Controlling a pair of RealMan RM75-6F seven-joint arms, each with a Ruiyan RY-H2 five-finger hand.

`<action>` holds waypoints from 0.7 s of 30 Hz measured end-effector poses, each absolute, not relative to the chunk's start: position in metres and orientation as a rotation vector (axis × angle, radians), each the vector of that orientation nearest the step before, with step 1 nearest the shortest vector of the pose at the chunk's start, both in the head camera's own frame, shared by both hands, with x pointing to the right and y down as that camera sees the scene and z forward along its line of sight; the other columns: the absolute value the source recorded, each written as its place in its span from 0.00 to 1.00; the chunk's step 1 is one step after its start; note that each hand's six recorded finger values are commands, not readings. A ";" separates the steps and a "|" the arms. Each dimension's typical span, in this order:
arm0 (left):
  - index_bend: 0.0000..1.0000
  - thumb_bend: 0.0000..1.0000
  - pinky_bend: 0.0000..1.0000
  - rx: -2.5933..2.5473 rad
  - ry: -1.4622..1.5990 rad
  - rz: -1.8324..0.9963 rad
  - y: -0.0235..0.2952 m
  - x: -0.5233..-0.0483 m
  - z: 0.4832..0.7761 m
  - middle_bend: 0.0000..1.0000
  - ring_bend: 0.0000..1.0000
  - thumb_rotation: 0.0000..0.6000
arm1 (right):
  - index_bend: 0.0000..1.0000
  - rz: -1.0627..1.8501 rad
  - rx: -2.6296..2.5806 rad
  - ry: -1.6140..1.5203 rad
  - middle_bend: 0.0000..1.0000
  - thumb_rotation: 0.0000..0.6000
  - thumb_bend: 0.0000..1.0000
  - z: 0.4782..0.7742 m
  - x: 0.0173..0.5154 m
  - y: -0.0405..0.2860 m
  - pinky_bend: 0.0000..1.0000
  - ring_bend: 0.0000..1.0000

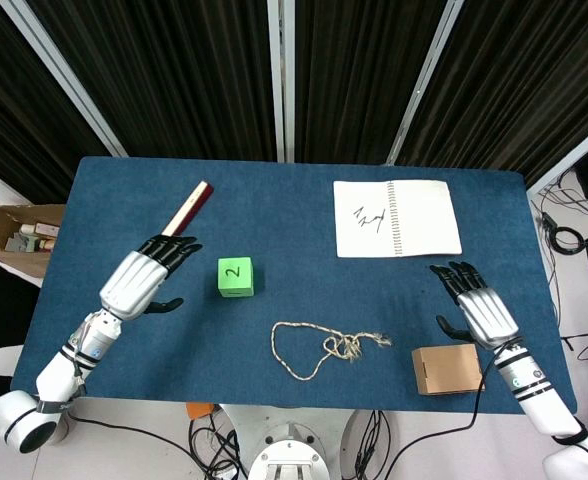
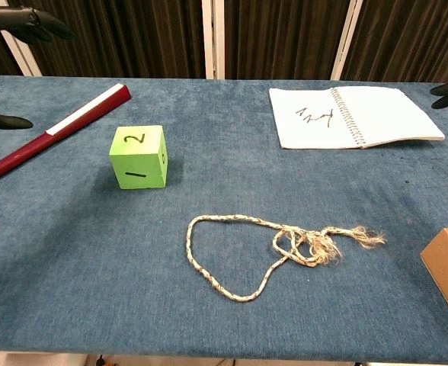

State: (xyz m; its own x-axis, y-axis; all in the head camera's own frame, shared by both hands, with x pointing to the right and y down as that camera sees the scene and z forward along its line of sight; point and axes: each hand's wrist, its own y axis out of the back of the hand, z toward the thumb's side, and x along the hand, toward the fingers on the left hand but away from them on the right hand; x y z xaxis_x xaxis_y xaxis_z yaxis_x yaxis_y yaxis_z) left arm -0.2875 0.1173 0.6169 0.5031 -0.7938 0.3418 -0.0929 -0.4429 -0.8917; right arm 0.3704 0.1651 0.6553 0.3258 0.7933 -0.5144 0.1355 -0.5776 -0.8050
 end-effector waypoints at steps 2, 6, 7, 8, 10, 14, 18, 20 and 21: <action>0.15 0.16 0.18 -1.864 0.733 -1.002 0.117 -0.287 0.618 0.14 0.14 1.00 | 0.05 1.276 -1.933 -0.818 0.13 1.00 0.34 0.655 0.371 0.164 0.00 0.00; 0.15 0.16 0.18 -1.872 0.730 -1.013 0.115 -0.286 0.623 0.14 0.14 1.00 | 0.05 1.273 -1.931 -0.821 0.13 1.00 0.34 0.654 0.372 0.163 0.00 0.00; 0.15 0.16 0.19 -1.878 0.728 -1.016 0.114 -0.285 0.624 0.14 0.14 1.00 | 0.05 1.272 -1.927 -0.822 0.13 1.00 0.34 0.653 0.373 0.163 0.00 0.00; 0.16 0.16 0.19 -1.884 0.727 -1.018 0.113 -0.284 0.625 0.16 0.16 1.00 | 0.05 1.271 -1.922 -0.824 0.13 1.00 0.34 0.651 0.374 0.163 0.00 0.00; 0.19 0.18 0.24 -1.899 0.720 -1.021 0.110 -0.281 0.628 0.23 0.21 1.00 | 0.05 1.266 -1.904 -0.836 0.13 1.00 0.34 0.645 0.378 0.162 0.00 0.00; 0.20 0.26 0.48 -1.922 0.660 -1.015 0.108 -0.267 0.632 0.41 0.37 1.00 | 0.05 1.258 -1.852 -0.885 0.13 1.00 0.34 0.623 0.392 0.162 0.00 0.00; 0.20 0.37 0.74 -1.938 0.550 -1.024 0.111 -0.250 0.640 0.60 0.59 1.00 | 0.05 1.262 -1.786 -0.951 0.13 1.00 0.34 0.597 0.412 0.165 0.00 0.00; 0.20 0.46 0.89 -1.960 0.498 -1.036 0.111 -0.241 0.645 0.70 0.74 1.00 | 0.05 1.274 -1.751 -0.981 0.13 1.00 0.34 0.585 0.424 0.169 0.00 0.00; 0.20 0.52 0.95 -1.974 0.480 -1.045 0.111 -0.238 0.647 0.77 0.82 1.00 | 0.05 1.280 -1.743 -0.992 0.14 1.00 0.34 0.581 0.427 0.172 0.00 0.00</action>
State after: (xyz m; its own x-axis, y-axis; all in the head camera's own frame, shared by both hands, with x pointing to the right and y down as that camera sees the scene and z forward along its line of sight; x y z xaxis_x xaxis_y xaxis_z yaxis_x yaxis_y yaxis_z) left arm -0.2378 0.1113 0.6473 0.5807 -0.6463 0.4951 0.0455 -0.5814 -0.8124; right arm 0.4269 0.1715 0.5811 0.2016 0.8982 -0.3907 0.1547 -0.4231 -0.8928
